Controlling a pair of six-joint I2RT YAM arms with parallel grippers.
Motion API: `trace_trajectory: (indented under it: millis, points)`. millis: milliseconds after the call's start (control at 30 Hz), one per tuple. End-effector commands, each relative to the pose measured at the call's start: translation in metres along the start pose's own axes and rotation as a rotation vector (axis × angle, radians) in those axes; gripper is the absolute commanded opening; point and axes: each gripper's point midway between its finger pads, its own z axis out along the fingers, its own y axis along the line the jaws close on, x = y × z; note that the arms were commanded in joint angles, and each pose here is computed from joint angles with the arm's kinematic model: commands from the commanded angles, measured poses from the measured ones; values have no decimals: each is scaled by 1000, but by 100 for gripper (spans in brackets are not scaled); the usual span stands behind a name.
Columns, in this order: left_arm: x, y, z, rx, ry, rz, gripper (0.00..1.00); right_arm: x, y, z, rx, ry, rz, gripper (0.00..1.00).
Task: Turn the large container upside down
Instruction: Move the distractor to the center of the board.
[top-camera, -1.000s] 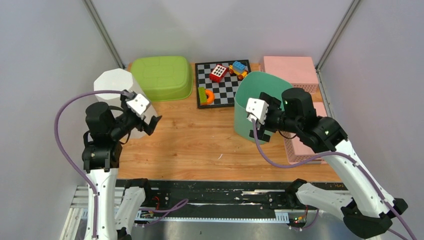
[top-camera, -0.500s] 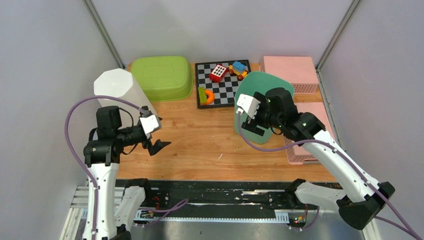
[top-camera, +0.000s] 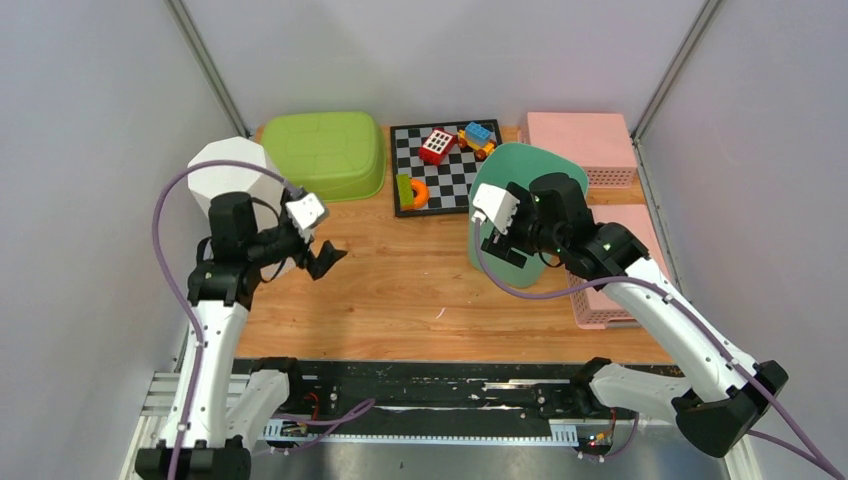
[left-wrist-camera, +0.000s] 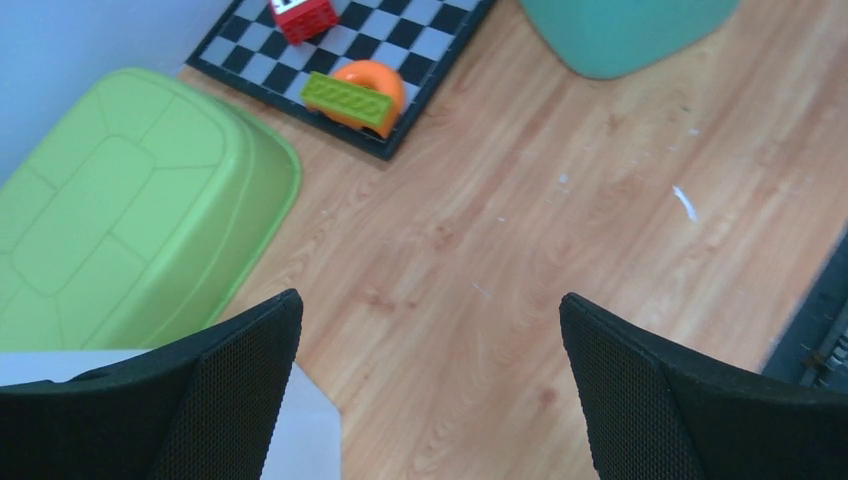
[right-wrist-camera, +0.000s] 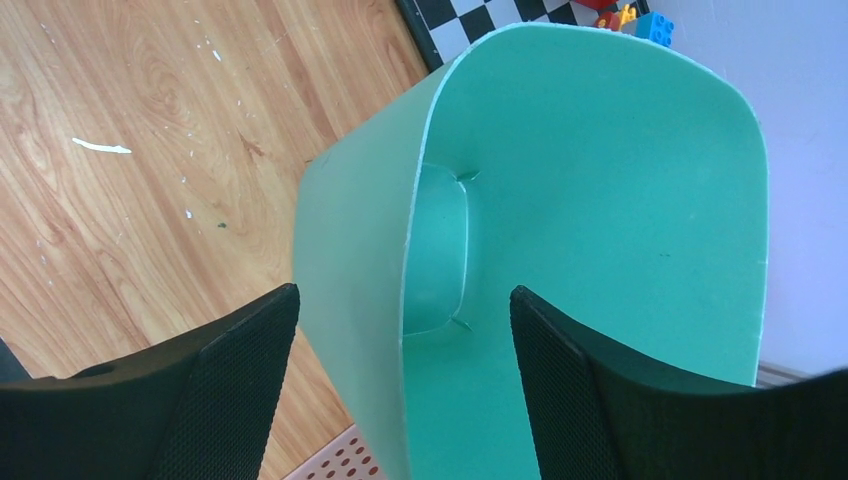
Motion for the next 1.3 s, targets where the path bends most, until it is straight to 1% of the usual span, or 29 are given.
trace_trajectory:
  millis: [0,100,133,267,367,500,667,700,767,967,1133,1267]
  points:
    - [-6,58,33,-203,41,30,100,-7,2,-6,-26,-28,26,80]
    - [4,77,65,-273,142,102,100,-8,2,-9,-23,-39,19,81]
    - [5,84,76,-294,160,130,100,-9,2,-11,-22,-44,16,82]
    - [23,103,119,-346,244,152,100,-9,1,-10,-21,-42,16,83]
    - [40,106,150,-349,304,165,100,-7,-1,-9,-13,-29,17,84]
    - [58,103,185,-353,341,188,100,-3,-4,-7,-1,-15,20,84]
    - [76,103,223,-336,377,159,100,1,-5,-7,5,-7,23,84]
    - [82,102,228,-335,393,157,100,1,-5,-7,6,-8,23,84]
    - [85,104,241,-347,389,168,100,2,-5,-8,10,-6,24,85]
    - [103,92,268,-323,441,233,100,5,-7,-9,22,-6,25,85]
    - [111,83,275,-298,469,266,100,5,-7,-11,27,-9,29,85]
    - [116,91,274,-351,499,280,100,5,-8,-13,28,-14,36,85]
